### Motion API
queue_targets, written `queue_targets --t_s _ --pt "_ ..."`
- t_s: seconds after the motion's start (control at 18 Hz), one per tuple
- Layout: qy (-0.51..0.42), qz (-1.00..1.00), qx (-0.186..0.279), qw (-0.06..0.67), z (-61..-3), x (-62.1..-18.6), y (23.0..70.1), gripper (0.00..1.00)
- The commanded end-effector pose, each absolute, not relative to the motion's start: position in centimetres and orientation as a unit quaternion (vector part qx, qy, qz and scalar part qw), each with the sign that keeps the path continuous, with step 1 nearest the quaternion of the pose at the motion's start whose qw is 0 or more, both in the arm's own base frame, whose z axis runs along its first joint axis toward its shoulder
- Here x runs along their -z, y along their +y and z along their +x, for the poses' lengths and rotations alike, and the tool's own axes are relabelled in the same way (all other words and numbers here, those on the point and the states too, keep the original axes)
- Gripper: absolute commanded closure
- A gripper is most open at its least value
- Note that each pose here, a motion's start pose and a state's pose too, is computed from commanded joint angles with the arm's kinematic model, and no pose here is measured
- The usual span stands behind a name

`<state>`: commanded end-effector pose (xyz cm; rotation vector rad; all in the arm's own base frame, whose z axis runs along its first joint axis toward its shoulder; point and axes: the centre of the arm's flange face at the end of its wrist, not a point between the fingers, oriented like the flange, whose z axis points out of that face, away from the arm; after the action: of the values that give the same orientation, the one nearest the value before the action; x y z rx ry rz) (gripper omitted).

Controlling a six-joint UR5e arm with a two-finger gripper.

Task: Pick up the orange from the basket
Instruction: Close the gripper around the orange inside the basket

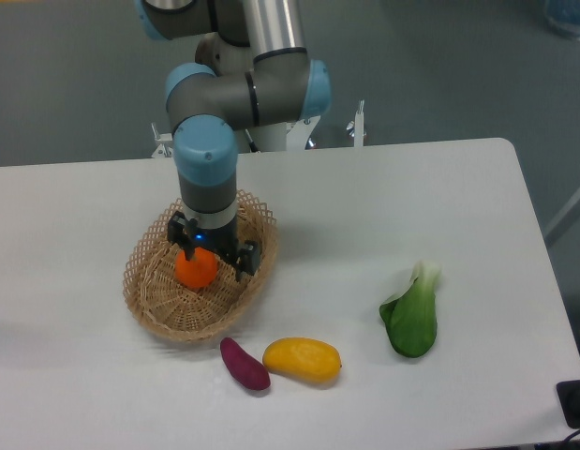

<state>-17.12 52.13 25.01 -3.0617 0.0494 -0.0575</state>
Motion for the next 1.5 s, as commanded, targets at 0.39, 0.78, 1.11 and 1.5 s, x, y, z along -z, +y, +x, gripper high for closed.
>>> queue_targets --t_s 0.39,0.78,1.11,1.5 --pt "0.022 -0.999 0.034 0.012 -15.4 -21.8 52.8 0.0" --pt "0.007 -0.999 0.038 0.004 -15.1 -20.6 53.1 0.0" --pt "0.007 -0.999 0.035 0.007 -15.3 -21.0 53.2 0.36" --pt "0.007 -0.999 0.021 0.036 -15.8 -24.6 52.9 0.53"
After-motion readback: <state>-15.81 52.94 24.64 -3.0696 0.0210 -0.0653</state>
